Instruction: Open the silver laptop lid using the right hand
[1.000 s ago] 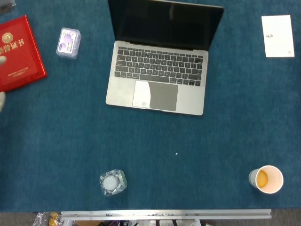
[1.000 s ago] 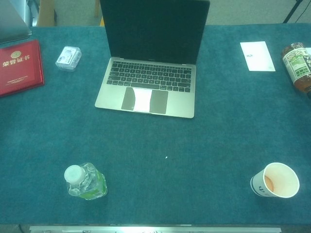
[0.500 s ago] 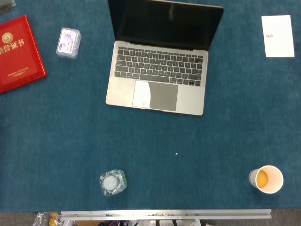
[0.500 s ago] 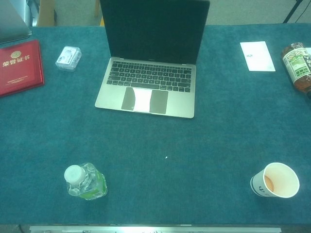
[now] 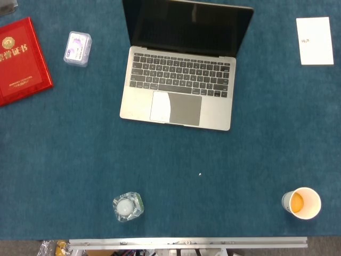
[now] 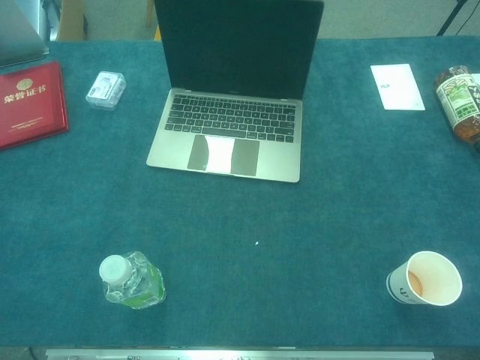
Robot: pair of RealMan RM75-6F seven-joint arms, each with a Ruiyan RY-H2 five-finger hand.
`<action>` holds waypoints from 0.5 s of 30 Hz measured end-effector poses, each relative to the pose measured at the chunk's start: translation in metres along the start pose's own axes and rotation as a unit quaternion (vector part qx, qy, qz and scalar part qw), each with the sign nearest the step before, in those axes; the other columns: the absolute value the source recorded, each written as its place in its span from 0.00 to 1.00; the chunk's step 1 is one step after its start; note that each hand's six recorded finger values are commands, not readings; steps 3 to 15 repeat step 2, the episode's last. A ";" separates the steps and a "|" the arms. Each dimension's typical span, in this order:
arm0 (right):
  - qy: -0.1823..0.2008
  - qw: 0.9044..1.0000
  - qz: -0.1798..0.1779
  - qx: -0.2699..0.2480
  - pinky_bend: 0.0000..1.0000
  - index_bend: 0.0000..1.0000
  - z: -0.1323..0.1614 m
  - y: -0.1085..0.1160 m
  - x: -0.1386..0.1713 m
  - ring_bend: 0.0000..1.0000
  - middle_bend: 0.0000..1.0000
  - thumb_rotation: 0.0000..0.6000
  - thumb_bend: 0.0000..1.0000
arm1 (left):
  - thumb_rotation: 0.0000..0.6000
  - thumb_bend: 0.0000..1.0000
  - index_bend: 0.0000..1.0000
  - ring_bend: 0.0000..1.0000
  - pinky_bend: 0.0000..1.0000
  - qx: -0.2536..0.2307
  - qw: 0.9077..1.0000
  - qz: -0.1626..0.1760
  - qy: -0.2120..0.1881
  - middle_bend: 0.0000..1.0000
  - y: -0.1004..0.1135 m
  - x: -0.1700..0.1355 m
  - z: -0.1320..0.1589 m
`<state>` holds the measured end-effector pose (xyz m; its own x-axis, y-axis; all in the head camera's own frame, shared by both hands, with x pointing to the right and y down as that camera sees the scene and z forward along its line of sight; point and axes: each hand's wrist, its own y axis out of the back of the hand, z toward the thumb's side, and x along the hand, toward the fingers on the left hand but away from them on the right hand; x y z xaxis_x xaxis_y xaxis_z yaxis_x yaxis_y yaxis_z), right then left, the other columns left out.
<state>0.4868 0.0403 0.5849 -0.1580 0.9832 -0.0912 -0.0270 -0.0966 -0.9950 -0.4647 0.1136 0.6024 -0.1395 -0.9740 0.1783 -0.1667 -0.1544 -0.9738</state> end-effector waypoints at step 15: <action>-0.003 1.000 0.001 -0.002 0.19 0.12 -0.001 -0.001 0.000 0.12 0.29 1.00 0.25 | 1.00 0.42 0.15 0.05 0.07 0.002 1.000 0.001 0.001 0.13 -0.001 0.000 0.000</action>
